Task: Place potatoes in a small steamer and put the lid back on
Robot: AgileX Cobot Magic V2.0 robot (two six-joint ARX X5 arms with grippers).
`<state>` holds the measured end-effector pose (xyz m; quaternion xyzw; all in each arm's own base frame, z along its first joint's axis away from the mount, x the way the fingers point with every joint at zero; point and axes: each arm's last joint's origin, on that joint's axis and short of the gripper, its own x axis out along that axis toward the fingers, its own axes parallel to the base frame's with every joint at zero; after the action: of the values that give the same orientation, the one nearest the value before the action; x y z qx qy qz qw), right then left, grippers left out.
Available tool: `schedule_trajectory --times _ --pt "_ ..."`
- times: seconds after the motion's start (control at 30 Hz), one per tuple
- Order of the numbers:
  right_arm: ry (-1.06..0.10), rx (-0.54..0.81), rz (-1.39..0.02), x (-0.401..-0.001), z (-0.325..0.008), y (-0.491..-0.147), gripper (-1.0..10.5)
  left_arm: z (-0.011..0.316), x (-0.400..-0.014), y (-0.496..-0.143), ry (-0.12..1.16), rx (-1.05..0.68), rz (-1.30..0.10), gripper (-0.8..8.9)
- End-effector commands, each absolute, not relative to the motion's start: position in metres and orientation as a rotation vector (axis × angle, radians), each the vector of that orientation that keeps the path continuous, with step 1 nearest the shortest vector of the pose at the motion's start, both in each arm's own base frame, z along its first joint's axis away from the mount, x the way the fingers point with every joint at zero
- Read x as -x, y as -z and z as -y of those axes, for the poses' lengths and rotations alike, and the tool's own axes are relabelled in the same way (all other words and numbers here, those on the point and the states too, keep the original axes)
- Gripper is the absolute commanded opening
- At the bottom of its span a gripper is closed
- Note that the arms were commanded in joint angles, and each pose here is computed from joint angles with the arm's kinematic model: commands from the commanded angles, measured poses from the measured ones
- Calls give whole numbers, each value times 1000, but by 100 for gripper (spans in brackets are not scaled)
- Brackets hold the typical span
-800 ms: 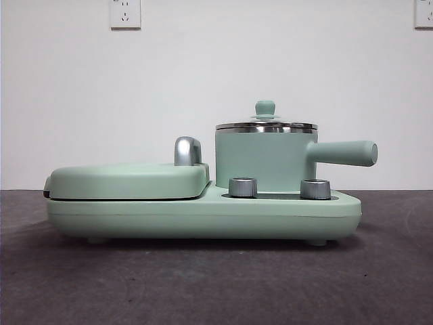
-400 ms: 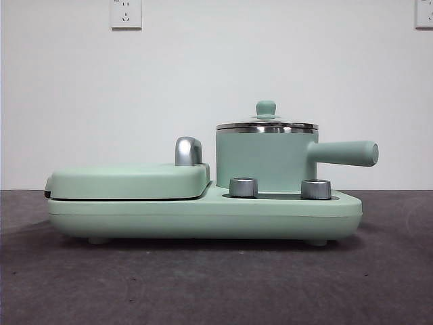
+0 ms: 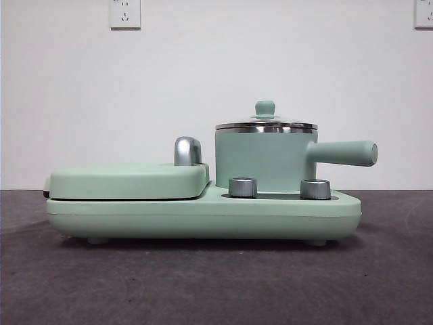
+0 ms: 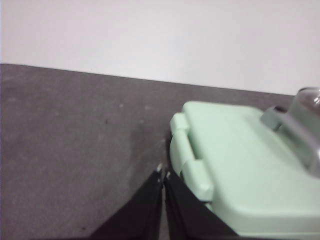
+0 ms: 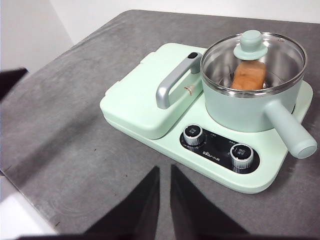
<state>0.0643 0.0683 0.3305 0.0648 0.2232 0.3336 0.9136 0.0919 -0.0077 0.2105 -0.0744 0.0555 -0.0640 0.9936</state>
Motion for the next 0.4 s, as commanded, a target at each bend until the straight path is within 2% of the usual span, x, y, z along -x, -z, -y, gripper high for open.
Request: schedule_trajectory --times 0.03,0.4 --pt "-699 -138 -447 -64 -69 -333 31 7 -96 -191 112 156 -99 9" --pt "-698 -138 -447 -64 -69 -333 31 5 -96 -154 68 169 -141 9"
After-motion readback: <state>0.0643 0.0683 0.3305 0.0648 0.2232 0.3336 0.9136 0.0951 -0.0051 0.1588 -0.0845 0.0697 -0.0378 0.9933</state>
